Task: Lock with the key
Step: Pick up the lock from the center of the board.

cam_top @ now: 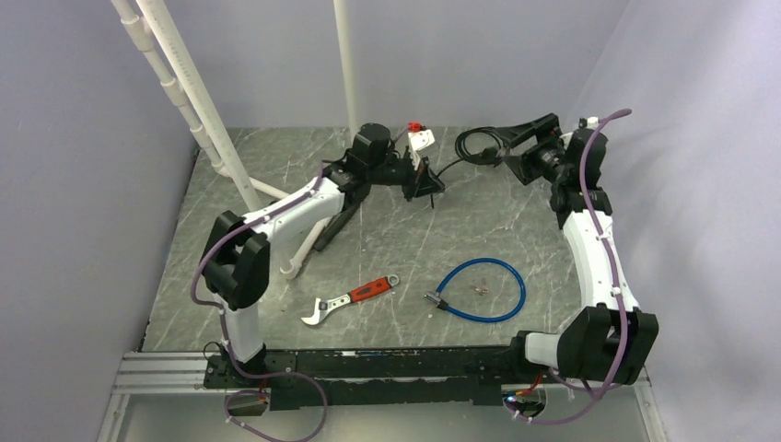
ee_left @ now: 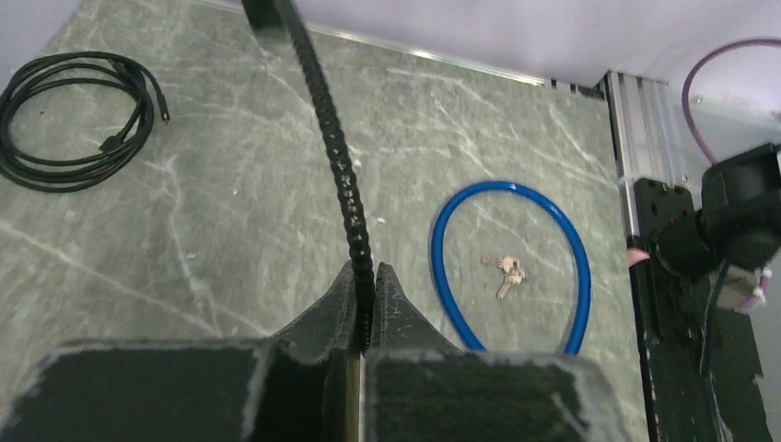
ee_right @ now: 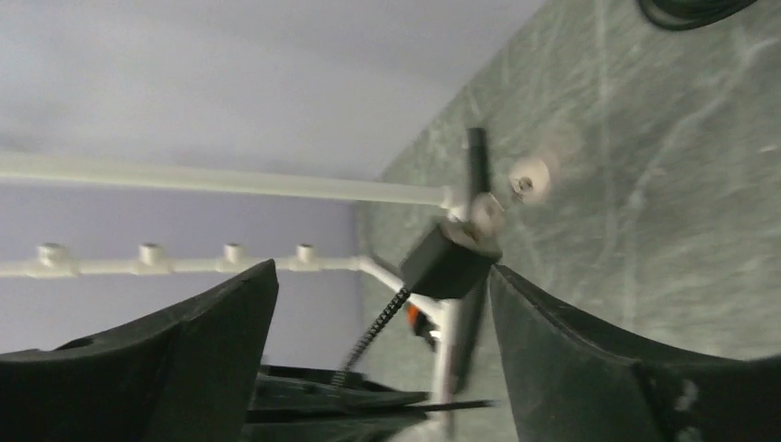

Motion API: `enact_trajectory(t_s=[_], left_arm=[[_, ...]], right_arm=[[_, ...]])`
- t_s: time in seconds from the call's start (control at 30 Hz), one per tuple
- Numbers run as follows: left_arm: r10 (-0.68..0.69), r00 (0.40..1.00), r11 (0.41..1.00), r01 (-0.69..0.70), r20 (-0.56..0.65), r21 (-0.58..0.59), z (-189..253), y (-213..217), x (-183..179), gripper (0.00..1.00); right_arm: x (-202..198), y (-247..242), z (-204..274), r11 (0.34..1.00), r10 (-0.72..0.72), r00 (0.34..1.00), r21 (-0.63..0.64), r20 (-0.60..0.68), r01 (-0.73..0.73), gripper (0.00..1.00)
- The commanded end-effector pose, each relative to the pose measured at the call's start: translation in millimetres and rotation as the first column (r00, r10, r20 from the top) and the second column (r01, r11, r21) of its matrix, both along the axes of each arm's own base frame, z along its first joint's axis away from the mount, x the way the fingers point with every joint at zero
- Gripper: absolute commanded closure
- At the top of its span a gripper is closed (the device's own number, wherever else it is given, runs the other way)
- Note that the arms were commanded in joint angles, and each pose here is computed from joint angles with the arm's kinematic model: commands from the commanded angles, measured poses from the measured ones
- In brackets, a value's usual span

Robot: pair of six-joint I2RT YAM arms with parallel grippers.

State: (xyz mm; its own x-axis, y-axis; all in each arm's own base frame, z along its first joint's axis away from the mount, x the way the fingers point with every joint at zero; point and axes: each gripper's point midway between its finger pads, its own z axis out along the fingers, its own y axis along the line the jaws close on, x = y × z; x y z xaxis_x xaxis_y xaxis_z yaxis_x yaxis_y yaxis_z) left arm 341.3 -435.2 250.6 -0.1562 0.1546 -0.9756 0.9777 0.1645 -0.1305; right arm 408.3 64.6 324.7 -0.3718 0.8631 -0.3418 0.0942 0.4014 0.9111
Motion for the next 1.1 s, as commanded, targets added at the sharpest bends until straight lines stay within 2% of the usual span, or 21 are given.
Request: enact_trajectory(t_s=[0.0,0.07,0.17,0.23,0.27,0.37,0.47,0.53,0.67,0.7,0.83,0.97,1.07], left_arm=[[-0.089,0.991,0.996,0.086,0.103,0.03,49.0,23.4,-26.9,1.0],[-0.122,0.987,0.992,0.117,0.109,0.054,50.1,28.7,-35.6,1.0],[-0.175,0.978,0.983,0.168,0.111,0.076,52.5,33.7,-47.3,1.0],[-0.217,0.97,0.974,0.209,0.107,0.088,55.7,36.1,-55.6,1.0],[-0.236,0.965,0.969,0.227,0.109,0.095,56.4,37.3,-58.8,1.0],[-0.279,0.951,0.957,0.264,0.132,0.118,57.9,41.0,-65.2,1.0],[-0.312,0.937,0.947,0.294,0.158,0.126,60.7,43.2,-69.9,1.0],[-0.332,0.931,0.941,0.316,0.154,0.121,61.9,42.9,-73.5,1.0],[-0.366,0.916,0.929,0.35,0.165,0.121,66.0,43.3,-78.3,1.0],[-0.369,0.914,0.928,0.352,0.166,0.123,66.2,44.0,-78.6,1.0],[-0.393,0.904,0.918,0.374,0.17,0.132,64.5,47.7,-84.8,1.0],[-0.411,0.897,0.911,0.395,0.162,0.121,64.0,48.0,-89.6,1.0],[-0.418,0.892,0.908,0.403,0.171,0.113,67.4,48.1,-91.6,1.0]], right_arm=[[-25.9,-9.1,-8.6,0.977,0.186,0.98,-0.117,0.076,-0.176,0.04],[-41.1,-13.4,-24.7,0.962,0.253,0.967,-0.118,0.043,-0.246,0.01],[-59.7,-21.5,-30.5,0.916,0.353,0.932,-0.237,0.086,-0.325,0.01],[-70.9,-18.9,-28.0,0.838,0.459,0.881,-0.384,0.116,-0.387,0.01],[-77.1,-15.4,-27.6,0.771,0.538,0.833,-0.476,0.13,-0.423,0.0],[-85.9,-15.8,-35.4,0.623,0.64,0.764,-0.637,0.081,-0.454,0.0],[-88.0,-23.4,-47.4,0.537,0.668,0.744,-0.692,0.001,-0.482,0.0],[-87.2,-27.3,-45.8,0.506,0.674,0.738,-0.71,-0.028,-0.49,0.0],[-87.2,-27.4,-28.4,0.46,0.694,0.72,-0.767,-0.005,-0.448,0.0],[-90.6,-23.9,-24.7,0.438,0.717,0.697,-0.781,0.004,-0.446,0.0],[-113.3,6.3,-14.2,0.304,0.861,0.507,-0.827,0.026,-0.473,0.0],[-121.2,30.4,-12.2,0.239,0.911,0.413,-0.841,0.02,-0.486,0.01],[-131.9,46.7,-17.0,0.148,0.953,0.304,-0.884,0.007,-0.444,0.09]])
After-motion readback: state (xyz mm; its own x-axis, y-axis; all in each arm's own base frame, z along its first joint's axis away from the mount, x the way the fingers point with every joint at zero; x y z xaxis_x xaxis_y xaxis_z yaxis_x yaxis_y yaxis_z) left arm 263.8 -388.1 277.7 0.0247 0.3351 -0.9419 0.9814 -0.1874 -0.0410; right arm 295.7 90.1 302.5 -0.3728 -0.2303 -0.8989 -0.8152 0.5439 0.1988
